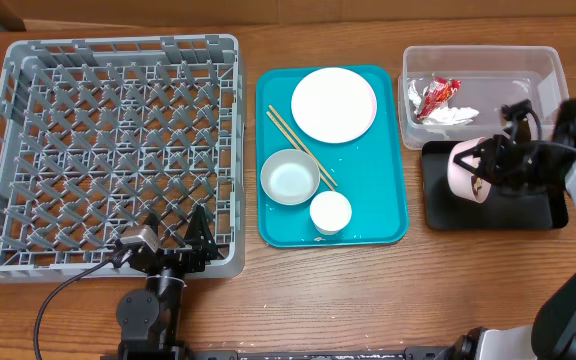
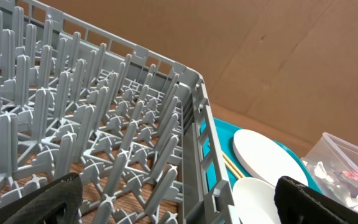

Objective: Sort waste into correct bins and load items into the dishwasher
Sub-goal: 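Tip the rice bowl over the black tray to pour out the rice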

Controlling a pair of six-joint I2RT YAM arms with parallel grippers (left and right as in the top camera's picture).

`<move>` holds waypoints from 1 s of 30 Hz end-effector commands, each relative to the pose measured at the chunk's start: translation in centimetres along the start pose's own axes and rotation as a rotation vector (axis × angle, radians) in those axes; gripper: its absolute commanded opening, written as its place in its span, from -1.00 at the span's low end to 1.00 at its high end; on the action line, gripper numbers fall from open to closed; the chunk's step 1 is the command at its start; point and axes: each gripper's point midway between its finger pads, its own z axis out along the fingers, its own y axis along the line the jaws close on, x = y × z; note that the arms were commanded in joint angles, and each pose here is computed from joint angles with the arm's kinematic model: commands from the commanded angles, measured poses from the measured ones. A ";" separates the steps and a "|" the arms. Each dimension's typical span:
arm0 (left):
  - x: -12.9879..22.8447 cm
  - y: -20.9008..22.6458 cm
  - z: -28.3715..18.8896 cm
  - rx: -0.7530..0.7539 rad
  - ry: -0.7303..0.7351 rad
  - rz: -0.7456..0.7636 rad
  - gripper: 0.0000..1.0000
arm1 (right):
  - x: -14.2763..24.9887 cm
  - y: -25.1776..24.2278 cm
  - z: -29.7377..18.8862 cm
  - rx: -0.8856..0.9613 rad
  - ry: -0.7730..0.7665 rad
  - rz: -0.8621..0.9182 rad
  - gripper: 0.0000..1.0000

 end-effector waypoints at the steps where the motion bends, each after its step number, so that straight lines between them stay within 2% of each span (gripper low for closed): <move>1: 0.0 0.2 0.0 -0.010 -0.003 -0.007 1.00 | -0.1 1.3 -0.9 -0.213 -0.076 0.011 -0.92; 12: 0.0 0.2 0.0 -0.010 -0.003 -0.006 1.00 | -0.5 -0.7 -4.4 -0.477 -0.271 0.114 -0.92; 19: 0.0 0.2 0.0 -0.010 -0.003 -0.006 1.00 | -1.5 0.9 -6.5 -0.652 -0.341 0.055 -0.92; 30: 0.0 0.2 0.0 -0.010 -0.003 -0.007 0.99 | -2.9 0.8 -7.1 -0.680 -0.315 0.124 -0.92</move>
